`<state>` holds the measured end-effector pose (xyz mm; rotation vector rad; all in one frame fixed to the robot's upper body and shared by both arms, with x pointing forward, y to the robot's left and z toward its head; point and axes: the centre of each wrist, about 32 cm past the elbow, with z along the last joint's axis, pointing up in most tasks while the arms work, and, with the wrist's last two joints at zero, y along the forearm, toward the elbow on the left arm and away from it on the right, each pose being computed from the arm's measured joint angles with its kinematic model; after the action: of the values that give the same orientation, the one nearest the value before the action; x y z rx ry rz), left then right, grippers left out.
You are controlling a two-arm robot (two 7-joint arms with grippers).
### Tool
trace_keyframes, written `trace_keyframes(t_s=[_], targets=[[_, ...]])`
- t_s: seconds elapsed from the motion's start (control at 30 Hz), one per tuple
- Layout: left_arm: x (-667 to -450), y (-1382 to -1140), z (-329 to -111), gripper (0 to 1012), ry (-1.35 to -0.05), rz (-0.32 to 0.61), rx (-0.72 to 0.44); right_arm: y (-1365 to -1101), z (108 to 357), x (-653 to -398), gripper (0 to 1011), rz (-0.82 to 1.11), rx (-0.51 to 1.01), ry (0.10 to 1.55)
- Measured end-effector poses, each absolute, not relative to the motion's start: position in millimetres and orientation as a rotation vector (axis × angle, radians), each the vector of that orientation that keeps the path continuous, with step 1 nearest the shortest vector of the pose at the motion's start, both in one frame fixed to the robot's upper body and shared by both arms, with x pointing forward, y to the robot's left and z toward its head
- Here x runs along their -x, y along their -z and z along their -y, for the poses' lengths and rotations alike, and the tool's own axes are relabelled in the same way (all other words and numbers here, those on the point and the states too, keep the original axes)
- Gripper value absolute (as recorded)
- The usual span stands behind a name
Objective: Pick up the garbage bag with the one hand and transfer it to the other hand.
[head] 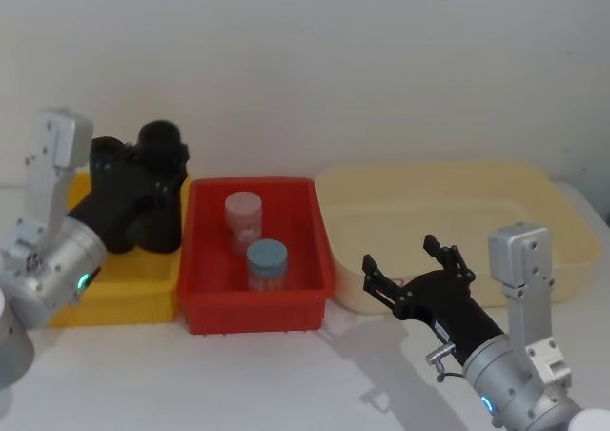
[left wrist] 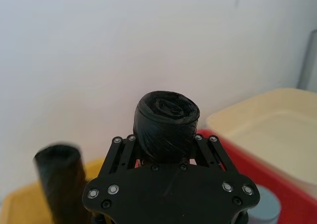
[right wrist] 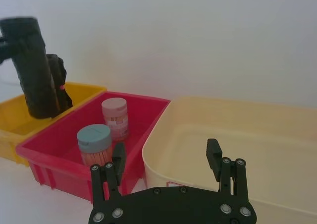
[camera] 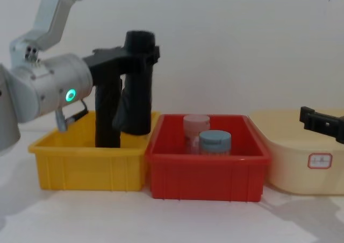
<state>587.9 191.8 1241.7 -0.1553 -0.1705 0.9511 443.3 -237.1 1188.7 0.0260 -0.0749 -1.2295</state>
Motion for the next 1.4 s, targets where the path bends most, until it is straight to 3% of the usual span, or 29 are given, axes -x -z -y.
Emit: trace_keyframes(t_s=[0.4,0.57,1.4], targets=[[-597,-1281,-176,389,-0.786,0.227,0.166,-1189,237,-443,1000,0.075,-0.026,1.23],[-606,-1286,-162,389,-0.707,0.221,0.181,-1189,237,-443,1000,0.075,-0.026,1.23],[-640,-1259,-103,389,-0.513,0.124,0.291,-1189,237,-443,1000,0.075,-0.026,1.23]])
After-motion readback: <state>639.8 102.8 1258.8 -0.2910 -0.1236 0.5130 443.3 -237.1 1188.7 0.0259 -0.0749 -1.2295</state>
